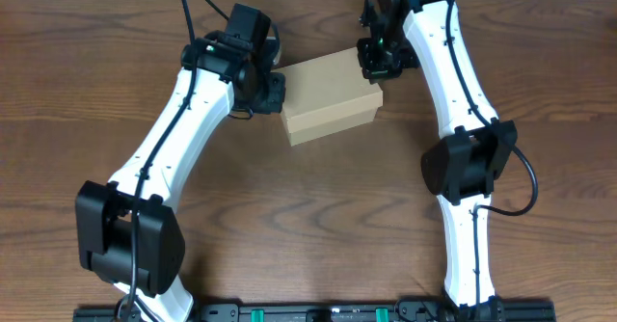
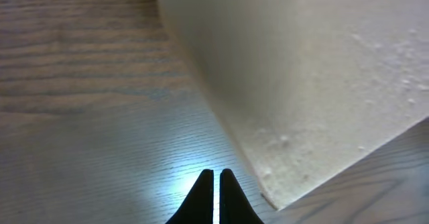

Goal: Pack container

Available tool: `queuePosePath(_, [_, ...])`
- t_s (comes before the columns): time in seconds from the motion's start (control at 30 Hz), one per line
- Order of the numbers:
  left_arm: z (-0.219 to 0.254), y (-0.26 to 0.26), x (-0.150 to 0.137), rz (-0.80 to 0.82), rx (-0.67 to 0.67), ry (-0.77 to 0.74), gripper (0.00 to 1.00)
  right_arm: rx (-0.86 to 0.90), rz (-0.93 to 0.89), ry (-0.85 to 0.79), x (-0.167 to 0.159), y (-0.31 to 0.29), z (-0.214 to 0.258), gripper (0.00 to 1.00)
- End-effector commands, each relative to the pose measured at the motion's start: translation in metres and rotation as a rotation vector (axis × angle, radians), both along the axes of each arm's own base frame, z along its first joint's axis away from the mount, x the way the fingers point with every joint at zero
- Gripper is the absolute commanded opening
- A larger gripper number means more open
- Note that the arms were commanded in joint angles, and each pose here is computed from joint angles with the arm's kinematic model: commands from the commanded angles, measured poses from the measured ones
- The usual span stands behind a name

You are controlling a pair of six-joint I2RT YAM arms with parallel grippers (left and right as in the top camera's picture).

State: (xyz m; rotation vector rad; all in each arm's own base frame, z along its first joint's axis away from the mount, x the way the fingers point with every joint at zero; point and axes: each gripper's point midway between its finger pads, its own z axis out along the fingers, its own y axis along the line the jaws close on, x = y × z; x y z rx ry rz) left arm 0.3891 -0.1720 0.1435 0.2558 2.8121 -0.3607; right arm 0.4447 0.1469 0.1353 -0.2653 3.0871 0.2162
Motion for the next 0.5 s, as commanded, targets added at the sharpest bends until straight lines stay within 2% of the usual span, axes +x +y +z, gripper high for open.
queuePosePath(0.0, [0.003, -0.011, -0.003, -0.02, -0.023, -0.005, 0.06, -0.01, 0.033, 0.011, -0.002, 0.003, -0.007, 0.01])
queuePosePath(0.2, [0.004, -0.024, -0.006, -0.046, -0.028, -0.014, 0.06, -0.011, 0.044, 0.009, -0.002, 0.006, -0.007, 0.02])
queuePosePath(0.47, [-0.016, -0.028, -0.017, -0.01, -0.023, 0.081, 0.06, -0.011, 0.062, 0.008, -0.004, 0.013, -0.007, 0.01])
